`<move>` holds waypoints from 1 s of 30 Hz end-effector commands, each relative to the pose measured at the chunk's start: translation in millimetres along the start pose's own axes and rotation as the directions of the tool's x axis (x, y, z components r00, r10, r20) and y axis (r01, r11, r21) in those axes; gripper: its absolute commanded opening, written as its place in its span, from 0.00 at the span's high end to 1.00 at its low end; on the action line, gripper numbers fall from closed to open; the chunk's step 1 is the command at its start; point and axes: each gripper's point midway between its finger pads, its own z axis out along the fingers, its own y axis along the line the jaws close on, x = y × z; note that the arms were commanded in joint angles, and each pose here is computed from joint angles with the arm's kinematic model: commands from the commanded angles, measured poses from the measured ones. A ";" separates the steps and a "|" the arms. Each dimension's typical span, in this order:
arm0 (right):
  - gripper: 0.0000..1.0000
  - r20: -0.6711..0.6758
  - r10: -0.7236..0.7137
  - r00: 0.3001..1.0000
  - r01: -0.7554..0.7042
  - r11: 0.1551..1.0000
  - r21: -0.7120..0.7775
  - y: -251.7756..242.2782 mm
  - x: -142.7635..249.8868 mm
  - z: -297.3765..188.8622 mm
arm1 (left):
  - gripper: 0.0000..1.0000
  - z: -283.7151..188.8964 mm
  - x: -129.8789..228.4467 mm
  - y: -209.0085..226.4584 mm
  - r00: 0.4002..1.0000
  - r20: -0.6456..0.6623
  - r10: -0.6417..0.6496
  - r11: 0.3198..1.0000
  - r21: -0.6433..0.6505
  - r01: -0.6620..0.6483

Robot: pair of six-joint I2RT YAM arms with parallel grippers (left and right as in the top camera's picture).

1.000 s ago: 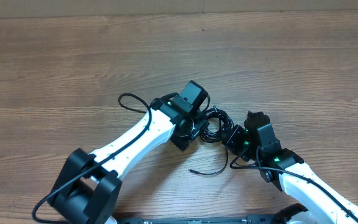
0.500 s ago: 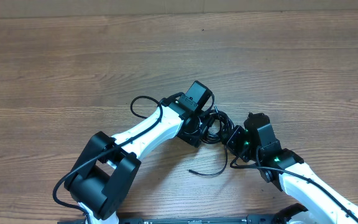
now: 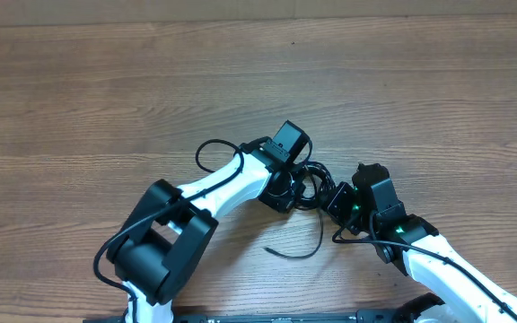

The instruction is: Untangle cables

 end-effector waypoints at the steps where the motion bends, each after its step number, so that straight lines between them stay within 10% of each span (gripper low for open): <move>1: 0.91 0.010 -0.038 0.999 0.037 0.999 0.026 -5.4 -1.9 -0.5 | 0.96 5.4 -6.7 5.4 0.996 0.020 0.086 0.996 -0.029 -0.085; 15: 0.87 0.123 -0.106 0.987 0.084 0.981 0.175 -33.1 -21.7 -4.6 | 0.96 -102.0 7.9 -39.3 0.898 -0.111 0.426 0.873 0.311 -0.376; 19: 0.69 -0.051 -0.127 0.991 0.129 0.990 0.054 -15.0 9.3 -1.1 | 0.96 -99.3 1.6 -39.2 0.905 -0.077 0.418 0.877 0.293 -0.380; 30: 0.59 -0.179 -0.220 0.959 0.167 0.948 -0.270 47.9 34.9 -10.2 | 0.96 -94.8 -15.4 -31.6 0.923 -0.001 0.385 0.899 0.226 -0.375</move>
